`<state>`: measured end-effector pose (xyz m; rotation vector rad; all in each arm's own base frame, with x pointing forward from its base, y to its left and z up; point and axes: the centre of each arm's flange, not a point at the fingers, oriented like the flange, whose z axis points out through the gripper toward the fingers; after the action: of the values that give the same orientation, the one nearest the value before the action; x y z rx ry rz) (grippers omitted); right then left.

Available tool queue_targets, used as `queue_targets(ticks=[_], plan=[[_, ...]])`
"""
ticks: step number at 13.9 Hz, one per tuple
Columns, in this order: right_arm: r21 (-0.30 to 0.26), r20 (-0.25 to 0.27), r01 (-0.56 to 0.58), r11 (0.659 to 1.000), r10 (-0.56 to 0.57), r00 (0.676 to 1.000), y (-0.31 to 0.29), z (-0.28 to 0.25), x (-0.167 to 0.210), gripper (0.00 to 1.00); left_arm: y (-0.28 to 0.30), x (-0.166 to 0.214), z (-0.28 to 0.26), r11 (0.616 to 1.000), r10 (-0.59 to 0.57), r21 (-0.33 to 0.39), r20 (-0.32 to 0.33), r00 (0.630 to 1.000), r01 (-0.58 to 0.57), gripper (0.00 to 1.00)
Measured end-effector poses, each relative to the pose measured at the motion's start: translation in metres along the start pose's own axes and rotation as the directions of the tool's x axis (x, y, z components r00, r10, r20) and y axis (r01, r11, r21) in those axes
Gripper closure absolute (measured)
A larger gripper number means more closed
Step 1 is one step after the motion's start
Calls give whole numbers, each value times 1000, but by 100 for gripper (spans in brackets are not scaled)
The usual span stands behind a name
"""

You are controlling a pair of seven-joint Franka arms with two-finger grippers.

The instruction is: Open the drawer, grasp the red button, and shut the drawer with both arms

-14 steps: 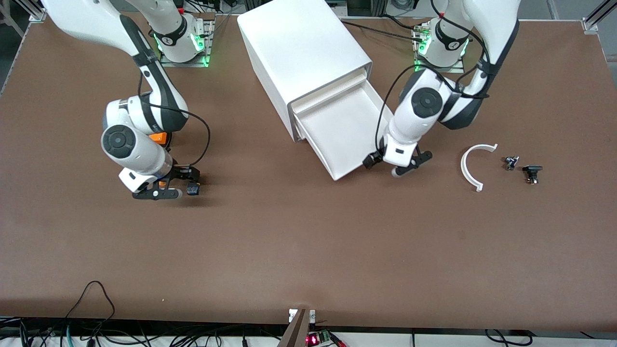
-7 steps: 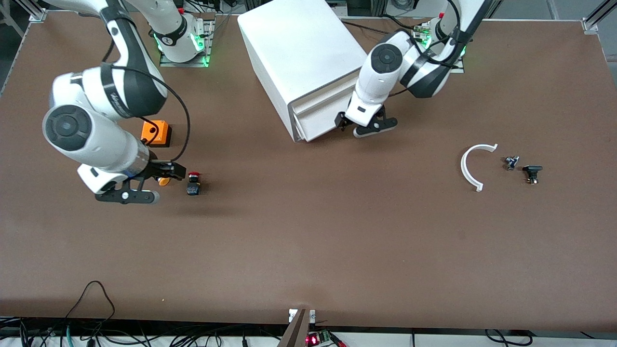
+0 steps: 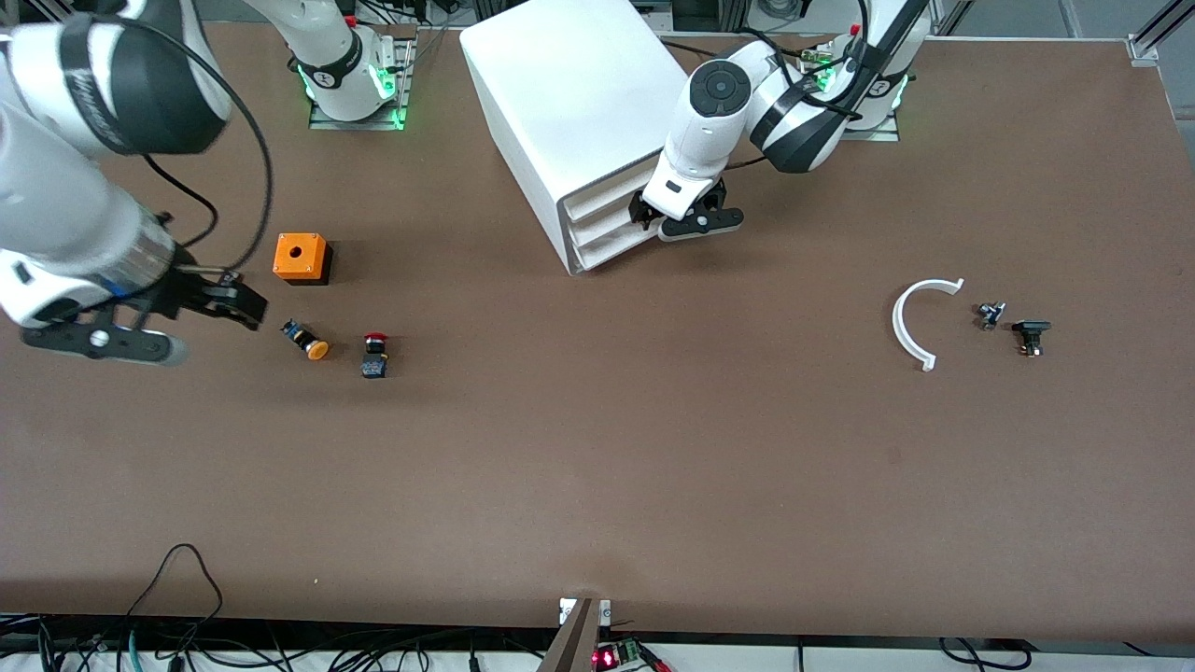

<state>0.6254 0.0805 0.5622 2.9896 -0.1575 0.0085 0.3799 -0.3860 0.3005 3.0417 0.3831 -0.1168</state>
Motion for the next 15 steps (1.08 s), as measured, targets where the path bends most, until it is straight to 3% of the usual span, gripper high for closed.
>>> queue_targets(ticks=[3, 6, 9, 15], plan=[[14, 33, -68, 998, 68, 997, 64, -19, -12, 0, -10, 21, -19, 999, -42, -22, -37, 998, 42, 0], [72, 52, -38, 997, 34, 998, 143, -18, -27, 0, -43, 81, -66, 985, -165, -76, -114, 980, 157, 0], [86, 47, -14, 996, 10, 999, 156, -31, -43, 0, -80, 139, -130, 969, -243, -70, -153, 958, 235, 0], [99, 31, 27, 995, -30, 999, 125, -56, -69, 0, -181, 212, -258, 999, 19, 48, -143, 989, -12, 0]])
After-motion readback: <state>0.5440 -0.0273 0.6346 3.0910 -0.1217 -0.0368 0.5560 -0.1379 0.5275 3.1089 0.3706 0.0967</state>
